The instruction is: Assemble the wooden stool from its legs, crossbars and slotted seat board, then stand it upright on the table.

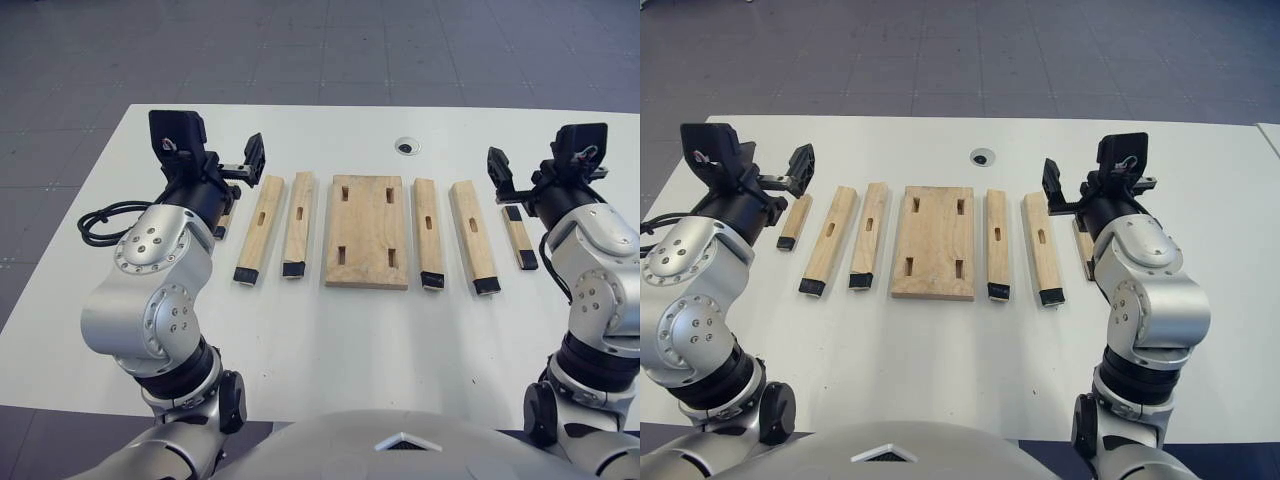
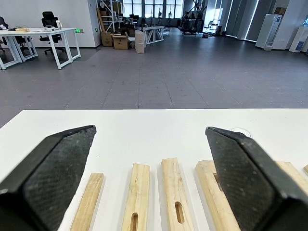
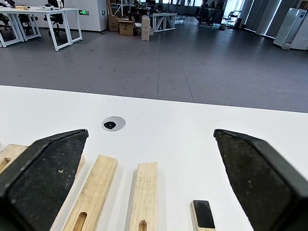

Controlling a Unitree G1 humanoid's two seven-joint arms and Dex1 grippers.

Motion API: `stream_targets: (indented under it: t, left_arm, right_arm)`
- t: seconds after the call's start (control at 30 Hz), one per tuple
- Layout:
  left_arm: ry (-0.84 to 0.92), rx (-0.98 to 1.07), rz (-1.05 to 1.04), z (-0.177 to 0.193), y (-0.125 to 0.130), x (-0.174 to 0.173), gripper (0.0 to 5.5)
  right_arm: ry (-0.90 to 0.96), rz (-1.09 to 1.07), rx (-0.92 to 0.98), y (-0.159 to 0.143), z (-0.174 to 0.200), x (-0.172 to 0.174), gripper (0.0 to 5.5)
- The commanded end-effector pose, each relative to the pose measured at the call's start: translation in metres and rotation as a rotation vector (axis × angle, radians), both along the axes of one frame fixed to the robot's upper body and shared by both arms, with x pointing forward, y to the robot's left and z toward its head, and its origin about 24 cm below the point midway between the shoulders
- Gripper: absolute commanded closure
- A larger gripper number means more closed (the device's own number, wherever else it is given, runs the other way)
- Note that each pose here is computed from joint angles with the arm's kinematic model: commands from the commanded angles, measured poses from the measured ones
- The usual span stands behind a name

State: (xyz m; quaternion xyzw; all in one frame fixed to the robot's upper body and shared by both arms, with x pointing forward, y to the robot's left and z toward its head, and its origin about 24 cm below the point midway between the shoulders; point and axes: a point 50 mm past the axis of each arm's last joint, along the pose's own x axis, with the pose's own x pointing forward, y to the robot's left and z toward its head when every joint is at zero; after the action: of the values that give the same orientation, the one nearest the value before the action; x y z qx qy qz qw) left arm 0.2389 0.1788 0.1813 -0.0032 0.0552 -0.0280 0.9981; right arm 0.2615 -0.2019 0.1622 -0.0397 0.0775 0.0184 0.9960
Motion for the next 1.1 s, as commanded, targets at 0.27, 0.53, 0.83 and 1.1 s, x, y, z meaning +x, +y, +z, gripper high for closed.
stream_targets:
  t: [0.27, 0.53, 0.83, 1.1]
  left_arm:
    - [0.009, 0.008, 0.033, -0.002, 0.003, -0.003, 1.29]
    - [0.007, 0.012, 0.026, -0.001, 0.002, -0.003, 1.29]
    - [0.005, 0.011, 0.013, -0.001, 0.0, -0.001, 1.29]
    - [0.007, 0.013, 0.004, 0.0, -0.001, 0.0, 1.29]
  right_arm:
    - [0.133, -0.133, -0.078, -0.071, -0.031, -0.006, 0.69]
    - [0.323, -0.071, -0.087, -0.086, -0.077, -0.026, 0.69]
    - [0.477, -0.051, -0.081, -0.092, -0.123, -0.046, 0.69]
    - [0.629, -0.07, 0.0, -0.107, -0.175, -0.063, 0.69]
